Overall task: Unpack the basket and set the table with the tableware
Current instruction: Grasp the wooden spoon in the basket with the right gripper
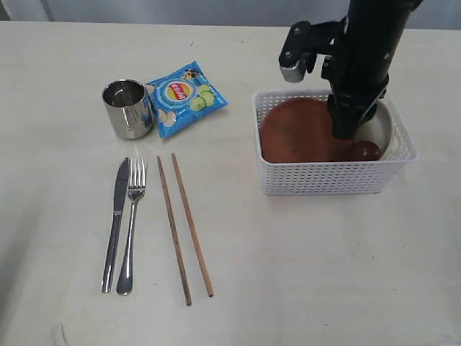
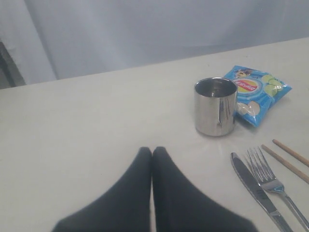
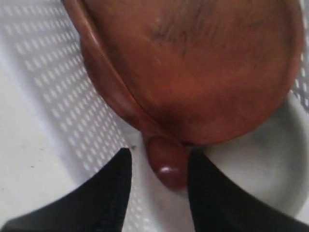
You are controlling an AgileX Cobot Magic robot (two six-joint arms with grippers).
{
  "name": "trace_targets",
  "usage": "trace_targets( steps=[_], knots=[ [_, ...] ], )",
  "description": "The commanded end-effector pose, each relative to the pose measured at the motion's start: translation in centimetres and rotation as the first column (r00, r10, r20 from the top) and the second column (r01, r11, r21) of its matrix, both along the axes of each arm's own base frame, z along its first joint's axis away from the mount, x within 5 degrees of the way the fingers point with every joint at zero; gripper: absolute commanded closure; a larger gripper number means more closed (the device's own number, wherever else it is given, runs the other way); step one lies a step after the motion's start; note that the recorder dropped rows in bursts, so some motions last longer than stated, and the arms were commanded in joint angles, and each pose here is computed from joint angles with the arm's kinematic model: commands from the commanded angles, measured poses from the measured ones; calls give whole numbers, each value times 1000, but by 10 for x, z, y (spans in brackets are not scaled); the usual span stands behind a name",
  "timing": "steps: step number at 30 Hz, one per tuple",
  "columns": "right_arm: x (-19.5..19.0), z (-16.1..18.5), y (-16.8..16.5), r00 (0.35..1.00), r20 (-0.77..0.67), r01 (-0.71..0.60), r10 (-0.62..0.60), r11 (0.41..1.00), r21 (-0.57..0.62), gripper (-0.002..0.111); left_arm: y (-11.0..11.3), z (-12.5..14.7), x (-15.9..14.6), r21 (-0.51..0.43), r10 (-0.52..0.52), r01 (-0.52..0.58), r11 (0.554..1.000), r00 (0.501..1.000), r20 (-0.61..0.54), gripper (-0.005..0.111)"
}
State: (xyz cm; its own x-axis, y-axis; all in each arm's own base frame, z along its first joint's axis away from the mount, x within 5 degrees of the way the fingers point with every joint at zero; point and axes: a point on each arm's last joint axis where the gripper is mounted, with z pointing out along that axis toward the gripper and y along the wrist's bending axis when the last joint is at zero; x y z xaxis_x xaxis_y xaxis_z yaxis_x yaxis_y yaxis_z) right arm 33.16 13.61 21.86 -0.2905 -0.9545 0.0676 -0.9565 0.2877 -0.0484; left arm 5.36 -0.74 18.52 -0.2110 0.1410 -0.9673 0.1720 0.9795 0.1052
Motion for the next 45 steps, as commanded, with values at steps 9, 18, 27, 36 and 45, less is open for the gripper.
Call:
trace_targets(
  steps=[9,18,27,36,45],
  knots=[
    [0,-37,-10,973,-20,-231,231,961,-151,71,-1,-1,0,-10,-8,8,1000,1000,-1,107],
    [-16,-65,-3,927,7,-367,375,910,-190,70,-1,-1,0,-10,-8,8,1000,1000,-1,107],
    [-8,-70,3,930,161,-309,331,939,-149,56,-1,-1,0,-10,-8,8,1000,1000,-1,107],
    [-7,-88,4,949,122,-272,291,950,-151,85,-1,-1,0,-10,-8,8,1000,1000,-1,107],
    [-4,-74,3,946,199,-228,256,962,-151,109,-1,-1,0,-10,-8,8,1000,1000,-1,107]
  ],
)
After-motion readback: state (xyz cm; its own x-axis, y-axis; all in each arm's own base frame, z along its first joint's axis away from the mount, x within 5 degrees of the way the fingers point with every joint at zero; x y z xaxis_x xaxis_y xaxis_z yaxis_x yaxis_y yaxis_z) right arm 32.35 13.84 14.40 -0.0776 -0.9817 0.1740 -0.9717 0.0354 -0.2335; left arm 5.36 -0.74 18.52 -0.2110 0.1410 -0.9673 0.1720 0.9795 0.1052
